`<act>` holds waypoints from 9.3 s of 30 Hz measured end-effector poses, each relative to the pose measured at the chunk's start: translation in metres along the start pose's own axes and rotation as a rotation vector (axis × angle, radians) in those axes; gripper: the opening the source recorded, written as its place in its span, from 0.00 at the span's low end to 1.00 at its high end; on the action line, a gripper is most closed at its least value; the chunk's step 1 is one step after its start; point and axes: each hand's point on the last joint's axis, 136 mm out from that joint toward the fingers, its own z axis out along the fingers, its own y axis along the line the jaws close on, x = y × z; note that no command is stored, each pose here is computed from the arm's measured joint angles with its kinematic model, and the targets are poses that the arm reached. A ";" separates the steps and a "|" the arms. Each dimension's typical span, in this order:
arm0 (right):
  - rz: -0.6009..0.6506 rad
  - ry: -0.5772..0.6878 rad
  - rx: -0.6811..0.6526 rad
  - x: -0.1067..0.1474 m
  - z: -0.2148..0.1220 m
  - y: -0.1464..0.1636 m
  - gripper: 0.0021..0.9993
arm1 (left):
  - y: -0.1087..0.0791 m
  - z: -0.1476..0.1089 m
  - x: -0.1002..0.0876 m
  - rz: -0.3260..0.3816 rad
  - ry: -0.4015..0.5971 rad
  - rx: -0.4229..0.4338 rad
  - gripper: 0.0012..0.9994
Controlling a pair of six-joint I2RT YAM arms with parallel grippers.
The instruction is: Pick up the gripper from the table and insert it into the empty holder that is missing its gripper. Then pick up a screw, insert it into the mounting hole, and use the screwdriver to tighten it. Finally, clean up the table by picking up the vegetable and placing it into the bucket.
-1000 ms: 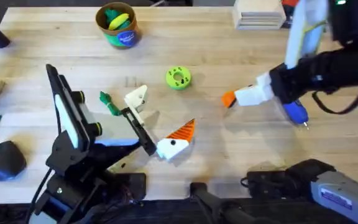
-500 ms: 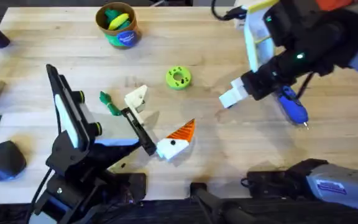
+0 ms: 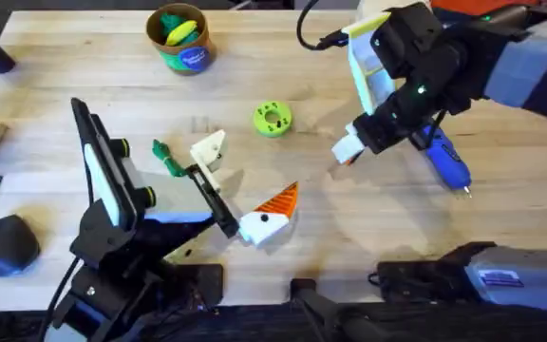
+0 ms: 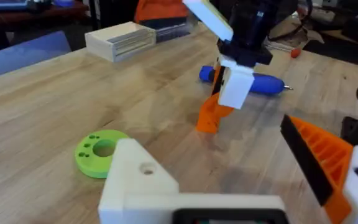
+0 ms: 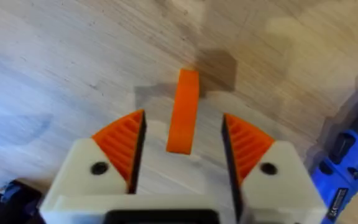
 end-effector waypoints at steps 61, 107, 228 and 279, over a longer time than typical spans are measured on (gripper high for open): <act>0.164 -0.132 -1.366 -0.062 -0.072 0.156 0.00 | -0.001 0.000 0.000 -0.003 0.000 0.008 0.99; 0.066 0.057 -1.486 -0.111 -0.051 0.203 0.00 | 0.018 -0.001 -0.001 -0.022 -0.006 -0.098 0.99; 0.023 -0.074 -0.063 -0.140 0.058 0.094 0.16 | -0.001 0.000 0.000 -0.021 0.000 0.008 0.99; -0.084 -0.101 0.096 -0.144 0.062 0.094 0.01 | -0.001 0.000 0.000 -0.021 0.000 0.008 0.99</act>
